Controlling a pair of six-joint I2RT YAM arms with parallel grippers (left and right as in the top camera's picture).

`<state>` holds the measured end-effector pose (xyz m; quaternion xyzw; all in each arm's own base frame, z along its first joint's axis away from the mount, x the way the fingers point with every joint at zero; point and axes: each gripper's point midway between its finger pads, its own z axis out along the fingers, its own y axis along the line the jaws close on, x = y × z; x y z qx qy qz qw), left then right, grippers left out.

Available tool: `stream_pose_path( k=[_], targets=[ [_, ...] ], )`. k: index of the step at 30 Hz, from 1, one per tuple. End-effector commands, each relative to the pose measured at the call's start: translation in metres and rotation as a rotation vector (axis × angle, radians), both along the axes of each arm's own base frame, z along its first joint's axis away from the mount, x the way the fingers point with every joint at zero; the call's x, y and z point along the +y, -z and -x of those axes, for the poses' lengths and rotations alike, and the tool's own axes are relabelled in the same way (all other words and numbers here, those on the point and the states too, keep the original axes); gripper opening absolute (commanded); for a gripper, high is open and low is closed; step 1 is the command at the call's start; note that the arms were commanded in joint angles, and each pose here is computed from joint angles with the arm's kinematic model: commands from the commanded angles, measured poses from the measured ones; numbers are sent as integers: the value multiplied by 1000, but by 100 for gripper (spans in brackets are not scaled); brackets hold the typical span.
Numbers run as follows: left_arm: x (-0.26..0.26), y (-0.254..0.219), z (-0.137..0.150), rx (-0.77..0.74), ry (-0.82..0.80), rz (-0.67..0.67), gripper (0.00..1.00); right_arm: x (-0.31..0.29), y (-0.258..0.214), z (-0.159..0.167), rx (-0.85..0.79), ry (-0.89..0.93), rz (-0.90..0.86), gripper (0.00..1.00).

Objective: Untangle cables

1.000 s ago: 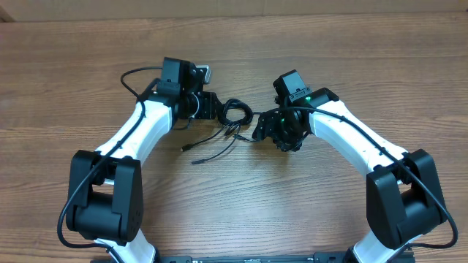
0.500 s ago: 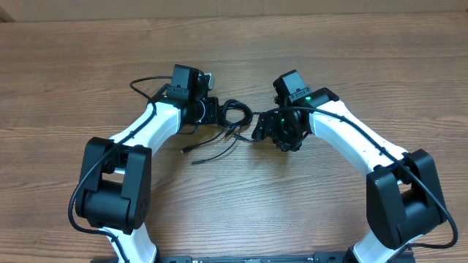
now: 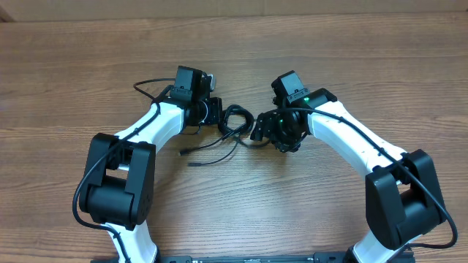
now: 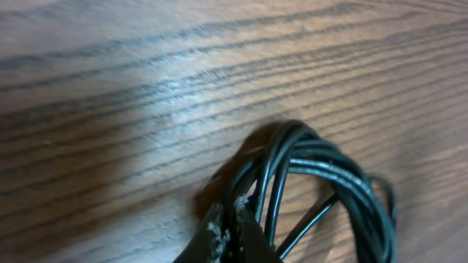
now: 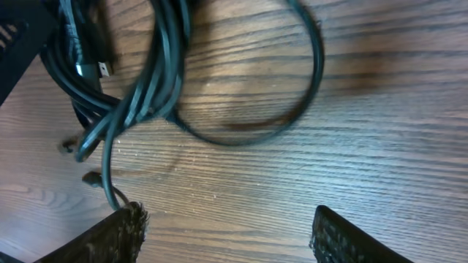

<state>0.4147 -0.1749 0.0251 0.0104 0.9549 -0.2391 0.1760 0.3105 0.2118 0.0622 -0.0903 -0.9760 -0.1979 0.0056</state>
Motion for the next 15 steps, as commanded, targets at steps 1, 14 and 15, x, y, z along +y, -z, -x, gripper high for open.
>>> stream_pose_path(
  k=[1, 14, 15],
  targets=[
    [-6, 1, 5, 17, 68, 78, 4, 8, -18, -3, -18, 37, -39, 72],
    [19, -9, 0, -20, 124, 155, 52, 15, -21, -2, 18, 85, -84, 73],
    [18, -7, 0, -22, 125, 141, 56, 14, -21, -2, 16, 86, -81, 73]
  ],
)
